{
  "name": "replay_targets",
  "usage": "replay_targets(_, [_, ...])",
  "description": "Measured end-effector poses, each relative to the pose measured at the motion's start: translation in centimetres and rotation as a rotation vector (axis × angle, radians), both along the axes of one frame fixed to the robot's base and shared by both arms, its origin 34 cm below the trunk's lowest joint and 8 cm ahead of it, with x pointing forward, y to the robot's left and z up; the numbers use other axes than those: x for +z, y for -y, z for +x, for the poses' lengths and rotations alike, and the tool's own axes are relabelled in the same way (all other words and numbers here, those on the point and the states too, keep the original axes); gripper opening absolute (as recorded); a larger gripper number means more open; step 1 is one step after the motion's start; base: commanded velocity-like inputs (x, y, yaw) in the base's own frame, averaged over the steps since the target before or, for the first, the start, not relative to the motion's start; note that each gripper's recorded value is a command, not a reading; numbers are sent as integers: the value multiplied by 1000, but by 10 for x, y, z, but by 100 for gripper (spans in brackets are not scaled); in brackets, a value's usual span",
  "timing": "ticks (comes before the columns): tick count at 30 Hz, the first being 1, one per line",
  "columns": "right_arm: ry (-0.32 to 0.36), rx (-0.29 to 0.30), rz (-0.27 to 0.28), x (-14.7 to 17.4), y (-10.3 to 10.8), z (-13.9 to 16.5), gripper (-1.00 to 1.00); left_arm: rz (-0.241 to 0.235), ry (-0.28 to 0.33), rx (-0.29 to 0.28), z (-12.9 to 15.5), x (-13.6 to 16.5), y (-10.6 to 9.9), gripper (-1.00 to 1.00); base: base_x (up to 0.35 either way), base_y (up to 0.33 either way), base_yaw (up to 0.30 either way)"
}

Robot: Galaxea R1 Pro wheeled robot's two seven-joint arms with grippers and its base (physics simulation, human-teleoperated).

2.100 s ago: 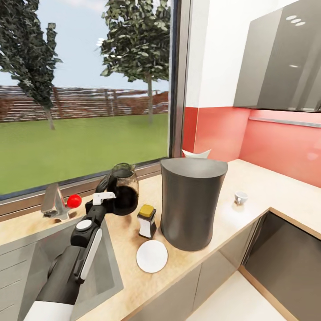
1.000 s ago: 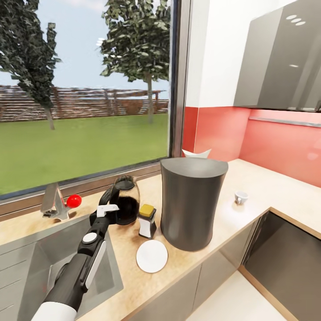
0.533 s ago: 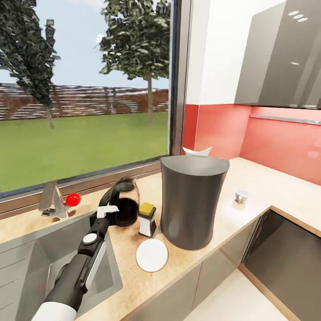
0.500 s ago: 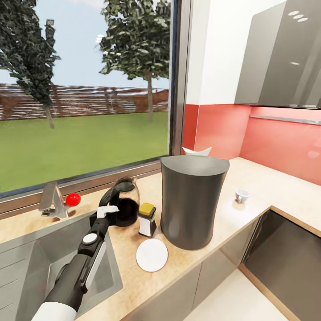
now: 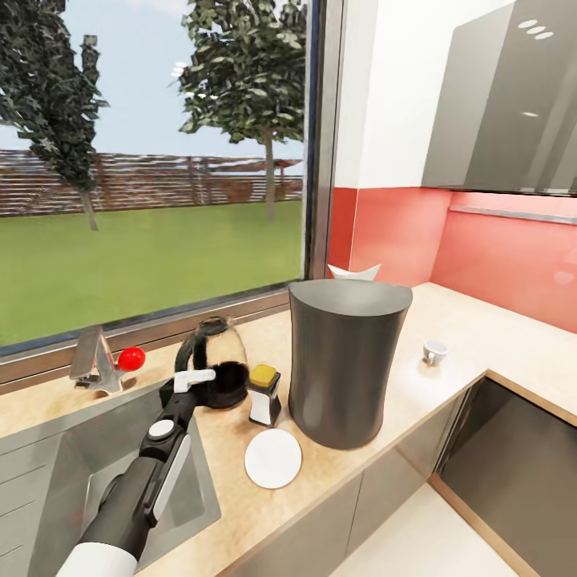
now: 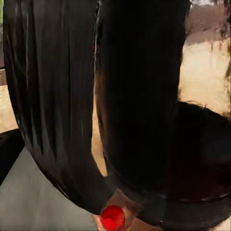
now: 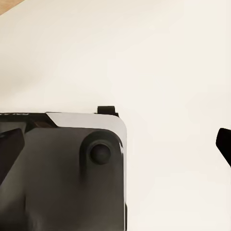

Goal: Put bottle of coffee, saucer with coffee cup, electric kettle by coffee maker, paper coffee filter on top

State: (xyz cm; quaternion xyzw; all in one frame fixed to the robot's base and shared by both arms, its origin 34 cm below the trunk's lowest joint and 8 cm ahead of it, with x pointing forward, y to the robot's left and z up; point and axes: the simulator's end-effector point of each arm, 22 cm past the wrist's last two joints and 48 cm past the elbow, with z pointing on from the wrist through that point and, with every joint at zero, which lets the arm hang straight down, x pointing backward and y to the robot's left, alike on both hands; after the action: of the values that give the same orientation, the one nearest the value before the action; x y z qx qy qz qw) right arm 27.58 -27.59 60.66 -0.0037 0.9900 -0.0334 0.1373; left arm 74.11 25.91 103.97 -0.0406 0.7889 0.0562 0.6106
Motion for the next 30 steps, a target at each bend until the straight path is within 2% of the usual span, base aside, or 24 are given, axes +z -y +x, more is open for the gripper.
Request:
replay_targets(16, [0,0,-1,0,0,0,100,-3,1,-1,0,0,0,100,-7,0,0])
replay_targets(30, [-1,0,0,0,0,0,100,-5,1,4,0,0,-2,100,-320,0,0])
